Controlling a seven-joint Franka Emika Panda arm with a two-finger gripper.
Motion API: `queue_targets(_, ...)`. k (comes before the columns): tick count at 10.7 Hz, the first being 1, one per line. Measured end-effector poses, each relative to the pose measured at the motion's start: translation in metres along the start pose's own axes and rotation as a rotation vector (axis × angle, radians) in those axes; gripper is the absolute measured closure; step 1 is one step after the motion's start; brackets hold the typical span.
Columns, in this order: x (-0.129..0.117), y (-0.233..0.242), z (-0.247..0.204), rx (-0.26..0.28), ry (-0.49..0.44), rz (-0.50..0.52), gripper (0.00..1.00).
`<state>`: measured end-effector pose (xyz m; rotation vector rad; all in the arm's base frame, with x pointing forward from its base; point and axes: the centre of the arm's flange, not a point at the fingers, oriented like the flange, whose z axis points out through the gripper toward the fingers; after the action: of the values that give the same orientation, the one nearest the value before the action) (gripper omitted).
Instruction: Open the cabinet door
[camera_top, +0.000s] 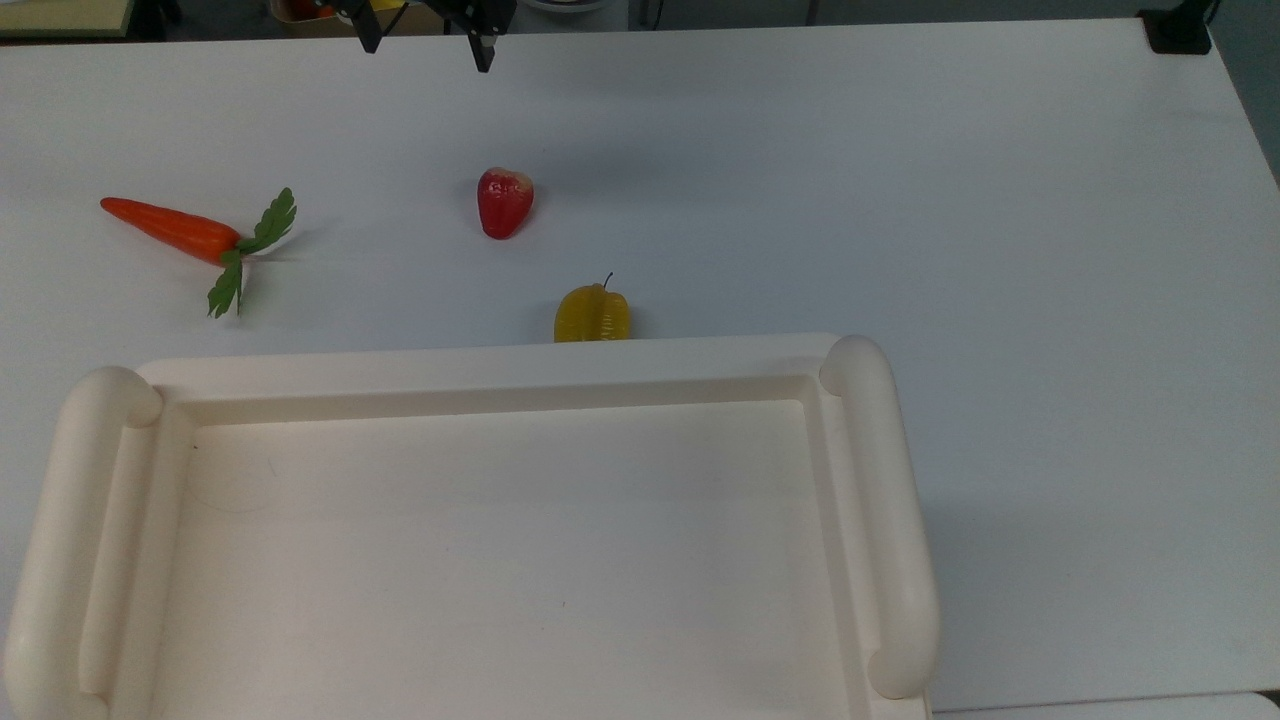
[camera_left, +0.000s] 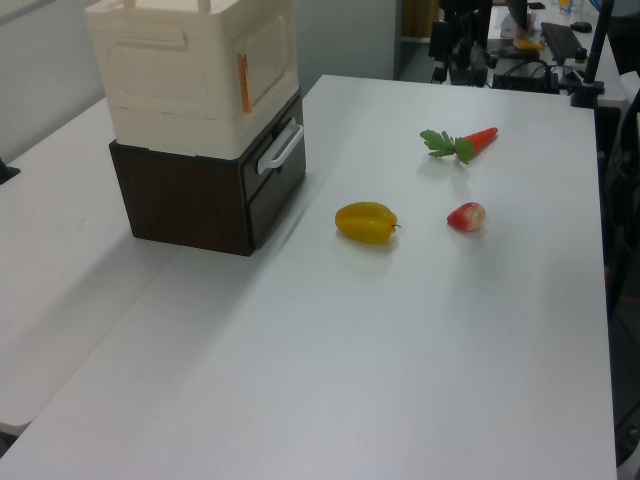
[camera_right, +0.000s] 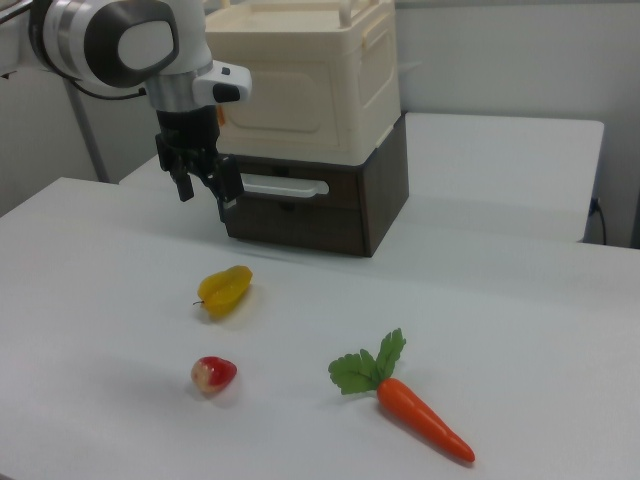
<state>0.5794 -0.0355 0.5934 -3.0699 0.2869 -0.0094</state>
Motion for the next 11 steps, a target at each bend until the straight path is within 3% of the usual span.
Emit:
queue_targets(4, 0.006, -0.004, 0.007, 0.001, 0.009, -0.063, 0.0)
queue_targets(8, 0.04, -0.028, 0.004, 0.098, 0.241, -0.095, 0.0)
queue_targets(11, 0.054, -0.078, -0.012, 0.159, 0.48, -0.146, 0.0)
